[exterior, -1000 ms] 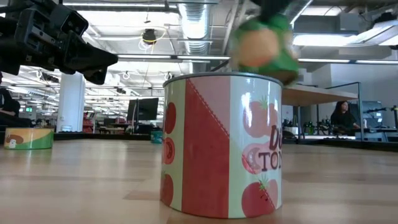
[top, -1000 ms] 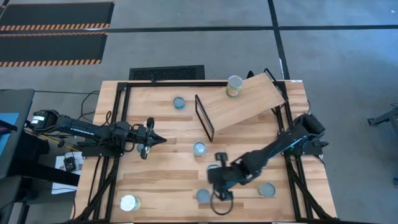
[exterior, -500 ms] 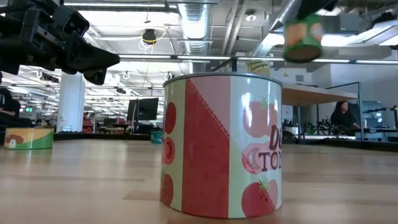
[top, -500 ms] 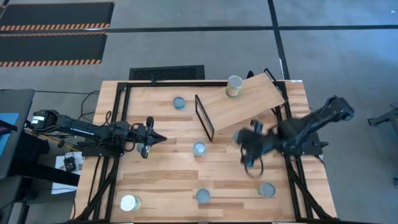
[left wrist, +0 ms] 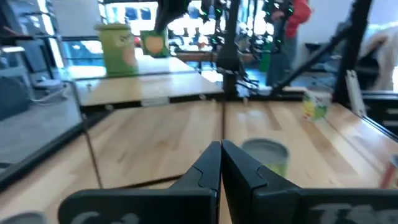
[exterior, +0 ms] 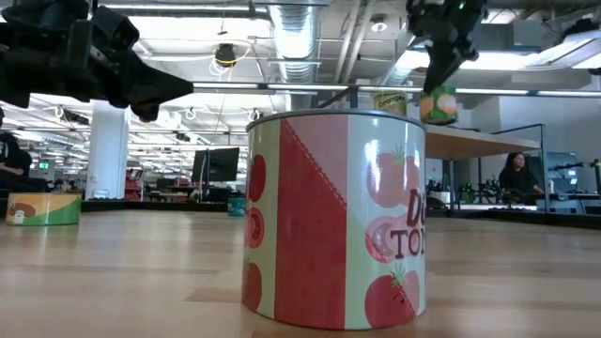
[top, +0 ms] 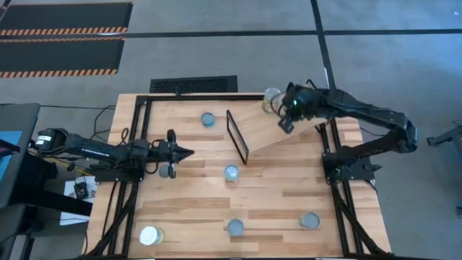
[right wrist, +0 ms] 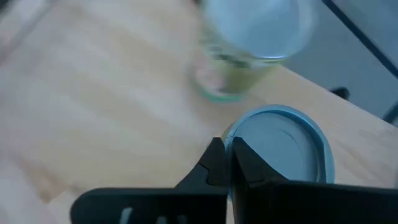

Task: Pick and place cans onto a shelf
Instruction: Put the canned peaches on the shelf, then put the canned tuna on the shelf

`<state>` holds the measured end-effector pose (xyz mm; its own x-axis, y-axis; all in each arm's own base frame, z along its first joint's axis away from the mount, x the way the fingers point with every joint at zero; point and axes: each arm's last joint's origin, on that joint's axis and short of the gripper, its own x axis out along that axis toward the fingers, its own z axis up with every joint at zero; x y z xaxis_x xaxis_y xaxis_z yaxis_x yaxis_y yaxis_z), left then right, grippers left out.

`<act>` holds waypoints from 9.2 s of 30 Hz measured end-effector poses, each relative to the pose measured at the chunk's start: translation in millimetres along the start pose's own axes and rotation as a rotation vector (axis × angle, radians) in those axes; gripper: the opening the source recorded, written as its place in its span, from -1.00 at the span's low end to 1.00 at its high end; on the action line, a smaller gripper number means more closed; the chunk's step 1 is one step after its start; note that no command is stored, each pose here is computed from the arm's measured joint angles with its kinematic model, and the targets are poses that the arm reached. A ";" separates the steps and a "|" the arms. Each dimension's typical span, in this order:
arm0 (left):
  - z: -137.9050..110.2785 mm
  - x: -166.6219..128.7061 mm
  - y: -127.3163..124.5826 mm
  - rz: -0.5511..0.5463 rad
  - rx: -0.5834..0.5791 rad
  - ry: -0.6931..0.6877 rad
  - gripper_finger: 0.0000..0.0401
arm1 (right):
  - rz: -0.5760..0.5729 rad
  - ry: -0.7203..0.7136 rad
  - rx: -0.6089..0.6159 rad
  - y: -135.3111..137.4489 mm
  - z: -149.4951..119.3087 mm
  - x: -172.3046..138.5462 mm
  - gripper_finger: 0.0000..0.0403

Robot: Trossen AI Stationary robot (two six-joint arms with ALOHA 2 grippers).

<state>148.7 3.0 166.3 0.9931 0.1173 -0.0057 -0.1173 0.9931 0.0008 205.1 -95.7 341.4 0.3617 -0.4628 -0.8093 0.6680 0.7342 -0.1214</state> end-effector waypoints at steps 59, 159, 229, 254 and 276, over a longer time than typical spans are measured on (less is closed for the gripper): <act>11.1 2.3 33.4 0.095 0.055 -0.056 -1.00 | -0.189 0.163 0.178 -66.7 1.0 30.1 -0.97; -30.5 131.1 125.5 0.231 0.205 1.004 -0.95 | 0.588 -0.943 -0.456 70.4 -171.0 -11.0 -0.97; -7.1 129.2 -179.9 -0.397 0.128 0.589 -0.92 | 0.725 -0.611 -0.524 216.4 -173.7 30.4 -0.97; -19.6 68.3 -112.2 -0.327 -0.063 0.279 -0.97 | 0.747 -0.331 -0.920 299.5 -125.3 104.5 -0.27; -22.1 68.9 -109.9 -0.325 -0.024 0.299 -0.97 | 0.785 -0.356 -1.015 299.1 -118.3 118.2 -0.28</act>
<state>229.9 -98.0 143.7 0.9334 -0.2098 -0.2910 0.1974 0.9777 -0.0717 370.7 128.0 141.5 0.6786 0.2612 -0.6865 -0.5160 0.8347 -0.1924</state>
